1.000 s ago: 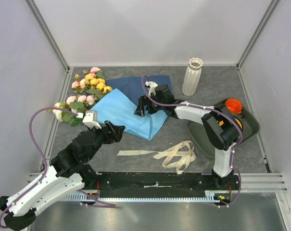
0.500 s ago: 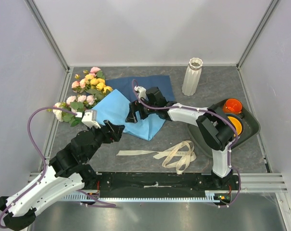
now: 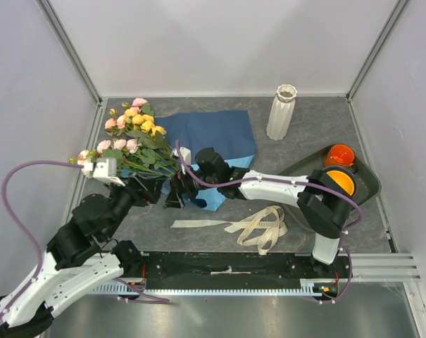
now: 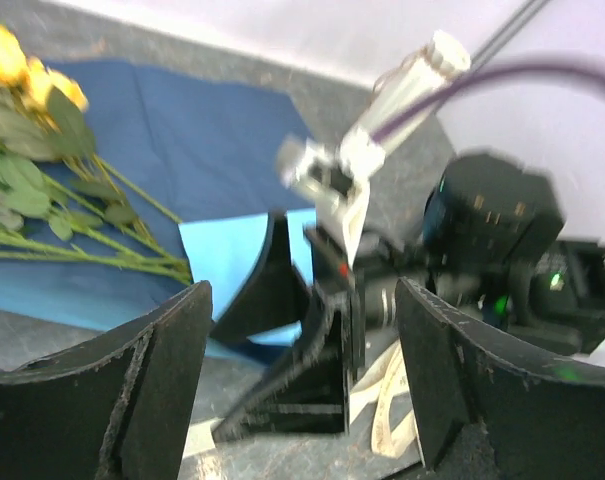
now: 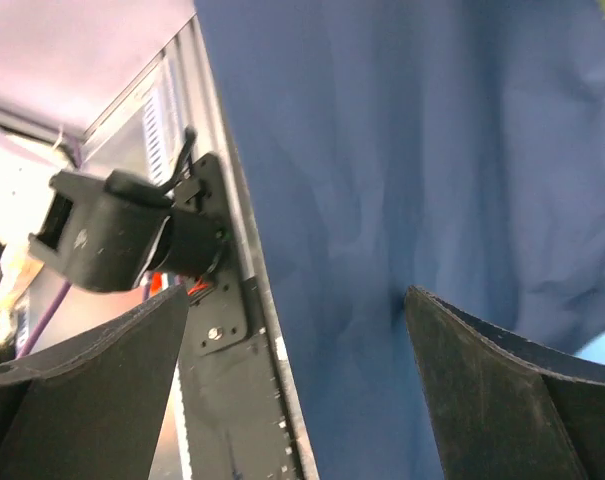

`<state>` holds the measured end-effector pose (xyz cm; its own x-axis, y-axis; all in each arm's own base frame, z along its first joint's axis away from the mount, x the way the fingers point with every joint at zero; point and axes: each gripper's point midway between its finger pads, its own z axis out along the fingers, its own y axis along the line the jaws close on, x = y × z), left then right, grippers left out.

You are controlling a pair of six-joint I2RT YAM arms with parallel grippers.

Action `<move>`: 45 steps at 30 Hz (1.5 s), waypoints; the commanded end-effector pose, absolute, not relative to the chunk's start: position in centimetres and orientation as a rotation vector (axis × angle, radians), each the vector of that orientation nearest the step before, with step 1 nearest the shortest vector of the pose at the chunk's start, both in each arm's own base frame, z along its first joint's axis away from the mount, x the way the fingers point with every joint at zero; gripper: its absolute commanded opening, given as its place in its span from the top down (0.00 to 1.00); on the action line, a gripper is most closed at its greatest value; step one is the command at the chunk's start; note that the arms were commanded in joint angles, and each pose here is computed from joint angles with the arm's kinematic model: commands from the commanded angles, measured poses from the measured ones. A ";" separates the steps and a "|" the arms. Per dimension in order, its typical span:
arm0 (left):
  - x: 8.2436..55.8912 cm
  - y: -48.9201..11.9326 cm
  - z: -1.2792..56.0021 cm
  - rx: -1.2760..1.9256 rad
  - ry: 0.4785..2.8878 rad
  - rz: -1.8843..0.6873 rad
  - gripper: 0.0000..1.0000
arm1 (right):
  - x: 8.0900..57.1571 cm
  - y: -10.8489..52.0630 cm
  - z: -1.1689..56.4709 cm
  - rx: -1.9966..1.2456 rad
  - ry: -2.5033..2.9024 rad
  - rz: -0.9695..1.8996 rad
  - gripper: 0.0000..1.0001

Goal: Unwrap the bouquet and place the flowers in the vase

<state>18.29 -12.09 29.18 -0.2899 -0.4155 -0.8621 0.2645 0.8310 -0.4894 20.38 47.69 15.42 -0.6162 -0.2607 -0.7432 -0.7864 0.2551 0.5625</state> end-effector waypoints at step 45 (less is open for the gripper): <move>21.0 -31.2 12.5 0.306 2.209 -1.207 0.39 | 29.7 24.0 20.6 -0.099 2.043 0.520 0.02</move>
